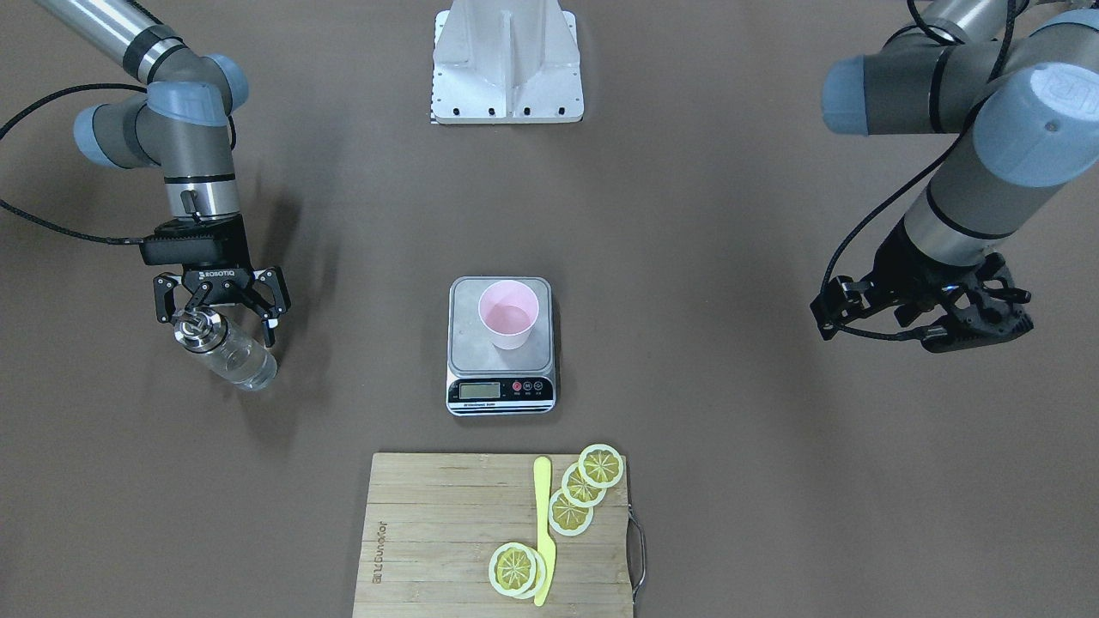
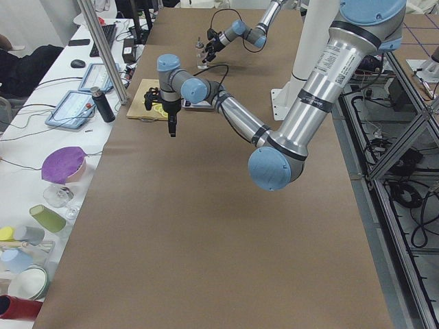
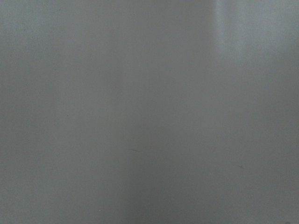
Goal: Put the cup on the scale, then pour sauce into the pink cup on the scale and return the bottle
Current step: 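Lift the bottle with the right gripper and move it over the cup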
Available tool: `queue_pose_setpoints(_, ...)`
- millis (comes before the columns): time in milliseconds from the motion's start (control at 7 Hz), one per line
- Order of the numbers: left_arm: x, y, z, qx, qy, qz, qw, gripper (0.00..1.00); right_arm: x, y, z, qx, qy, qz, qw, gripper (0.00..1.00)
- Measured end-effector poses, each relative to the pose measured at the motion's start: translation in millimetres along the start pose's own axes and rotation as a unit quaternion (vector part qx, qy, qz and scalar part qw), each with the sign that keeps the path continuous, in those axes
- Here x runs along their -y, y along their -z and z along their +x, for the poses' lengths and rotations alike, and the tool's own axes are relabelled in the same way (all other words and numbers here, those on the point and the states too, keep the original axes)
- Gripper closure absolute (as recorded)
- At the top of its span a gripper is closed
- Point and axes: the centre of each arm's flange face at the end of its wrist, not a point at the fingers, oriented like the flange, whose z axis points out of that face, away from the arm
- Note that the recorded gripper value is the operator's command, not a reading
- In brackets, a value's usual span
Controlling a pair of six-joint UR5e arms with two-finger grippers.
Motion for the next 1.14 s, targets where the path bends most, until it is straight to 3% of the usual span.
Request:
queue_pose_setpoints(143,0,1,1,-0.001,0.0,0.001,1.0,0.01,3,0,0,0.0,0.002,0.002,1.0,0.59)
queue_pose_setpoints(286,0,1,1,-0.001,0.001,0.001,1.0,0.01,10,-1,-2,0.001,0.003,0.006,1.0,0.94)
queue_pose_setpoints(429,0,1,1,-0.002,0.001,0.001,1.0,0.01,20,-1,-6,0.004,0.008,0.012,0.9999,1.0)
queue_pose_setpoints(714,0,1,0,-0.002,0.001,0.001,1.0,0.01,49,-1,-11,0.009,0.028,0.017,0.9994,1.0)
queue_pose_setpoints(1000,1,0,-3,-0.001,-0.002,0.0,1.0,0.01,79,5,-36,-0.024,0.079,0.025,0.9963,1.0)
queue_pose_setpoints(1143,3,0,-6,0.0,-0.005,0.001,1.0,0.01,90,13,-69,-0.056,0.127,0.034,0.9898,1.0)
